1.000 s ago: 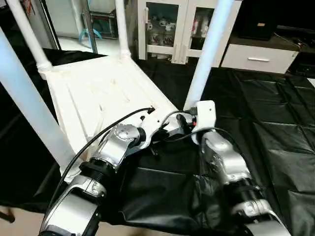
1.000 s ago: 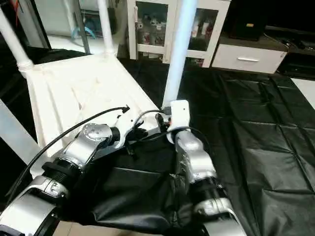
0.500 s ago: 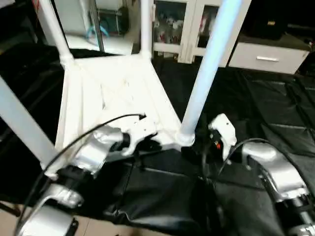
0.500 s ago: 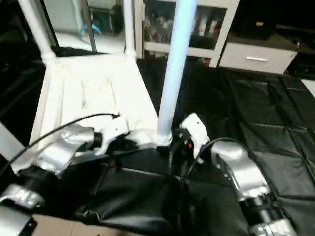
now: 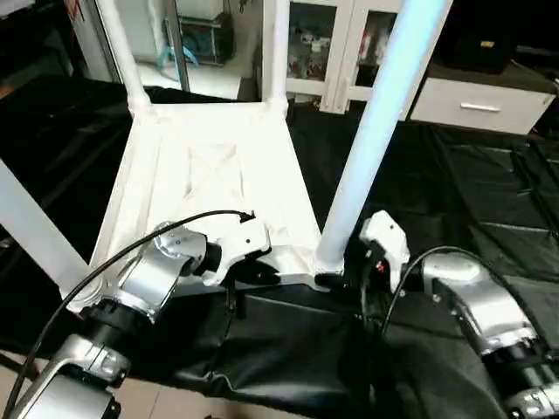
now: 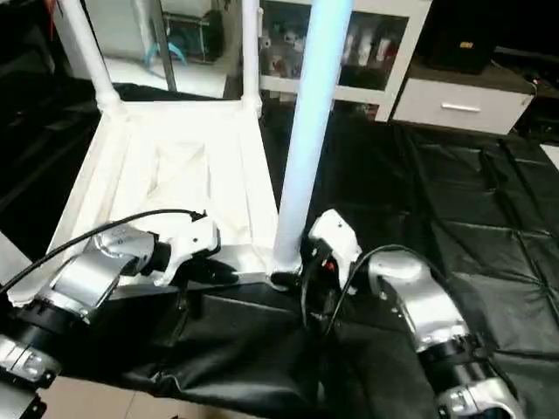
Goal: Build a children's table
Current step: Rotate leg to tighten
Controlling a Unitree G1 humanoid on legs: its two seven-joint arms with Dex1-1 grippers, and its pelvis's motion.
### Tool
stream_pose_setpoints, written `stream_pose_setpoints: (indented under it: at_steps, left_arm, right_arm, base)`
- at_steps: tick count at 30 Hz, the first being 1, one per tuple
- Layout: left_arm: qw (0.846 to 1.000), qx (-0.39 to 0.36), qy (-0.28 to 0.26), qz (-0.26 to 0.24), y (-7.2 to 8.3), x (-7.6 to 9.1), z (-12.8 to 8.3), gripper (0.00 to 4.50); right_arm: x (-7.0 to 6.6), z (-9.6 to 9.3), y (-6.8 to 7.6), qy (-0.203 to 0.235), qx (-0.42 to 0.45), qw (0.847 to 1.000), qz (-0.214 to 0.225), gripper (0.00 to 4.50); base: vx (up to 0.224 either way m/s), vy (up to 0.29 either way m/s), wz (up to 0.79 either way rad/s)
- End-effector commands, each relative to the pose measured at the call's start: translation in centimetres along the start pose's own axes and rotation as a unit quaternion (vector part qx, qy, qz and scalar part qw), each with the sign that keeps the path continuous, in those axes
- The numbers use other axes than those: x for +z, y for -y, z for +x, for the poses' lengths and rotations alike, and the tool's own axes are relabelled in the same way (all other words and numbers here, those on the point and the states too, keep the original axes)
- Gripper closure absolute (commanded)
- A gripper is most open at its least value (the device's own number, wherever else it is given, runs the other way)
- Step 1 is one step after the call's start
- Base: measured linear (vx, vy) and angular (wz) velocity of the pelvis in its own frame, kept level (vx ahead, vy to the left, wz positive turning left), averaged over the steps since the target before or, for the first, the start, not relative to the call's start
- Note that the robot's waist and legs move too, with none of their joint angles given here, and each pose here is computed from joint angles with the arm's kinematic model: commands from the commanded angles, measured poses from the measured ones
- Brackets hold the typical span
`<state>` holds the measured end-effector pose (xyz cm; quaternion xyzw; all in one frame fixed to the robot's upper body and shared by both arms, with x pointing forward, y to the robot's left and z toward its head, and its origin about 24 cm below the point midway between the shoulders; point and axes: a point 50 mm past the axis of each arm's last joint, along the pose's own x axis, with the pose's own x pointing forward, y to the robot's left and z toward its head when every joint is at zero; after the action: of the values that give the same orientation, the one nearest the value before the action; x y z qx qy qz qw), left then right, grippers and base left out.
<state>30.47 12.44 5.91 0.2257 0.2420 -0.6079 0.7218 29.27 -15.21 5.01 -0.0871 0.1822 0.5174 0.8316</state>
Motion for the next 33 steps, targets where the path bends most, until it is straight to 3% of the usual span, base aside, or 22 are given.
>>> stream_pose_setpoints:
  at_steps: [1,4,13,20,24,29,33]
  left_arm:
    - [0.999,-0.030,-0.025,-0.016,1.0,-1.1,1.0,4.50]
    - [0.999,-0.025,-0.025,-0.017,0.8,-1.0,0.9,4.50]
    - [0.999,-0.027,-0.029,-0.023,1.0,-1.4,1.0,4.50]
    - [0.999,-0.023,-0.028,-0.025,0.6,-1.2,1.2,4.50]
    - [0.999,-0.005,-0.016,-0.032,0.2,-0.8,1.5,4.50]
    - [0.998,0.043,0.002,-0.047,-0.9,0.1,2.7,4.50]
    - [0.995,0.087,0.006,-0.049,-1.8,1.0,3.7,4.50]
  right_arm:
    - [0.4,0.0,0.2,0.006,0.010,1.000,-0.006,0.69]
    - [0.3,0.1,0.3,0.003,0.016,1.000,-0.007,0.74]
    - [0.2,0.2,0.3,0.009,0.021,1.000,-0.004,1.67]
    - [-0.2,0.6,0.3,0.026,0.001,1.000,0.012,1.78]
    - [-0.2,1.5,0.6,0.053,-0.063,0.996,0.034,1.79]
    - [-0.5,3.3,0.4,0.084,-0.163,0.979,0.092,1.79]
    - [-1.0,4.6,0.6,0.068,-0.283,0.949,0.120,1.79]
  base:
    - [0.000,0.000,0.00]
    - [0.000,0.000,0.00]
    - [0.000,0.000,0.00]
    - [0.000,0.000,0.00]
    - [0.000,0.000,0.00]
    - [0.000,0.000,0.00]
    - [0.000,0.000,0.00]
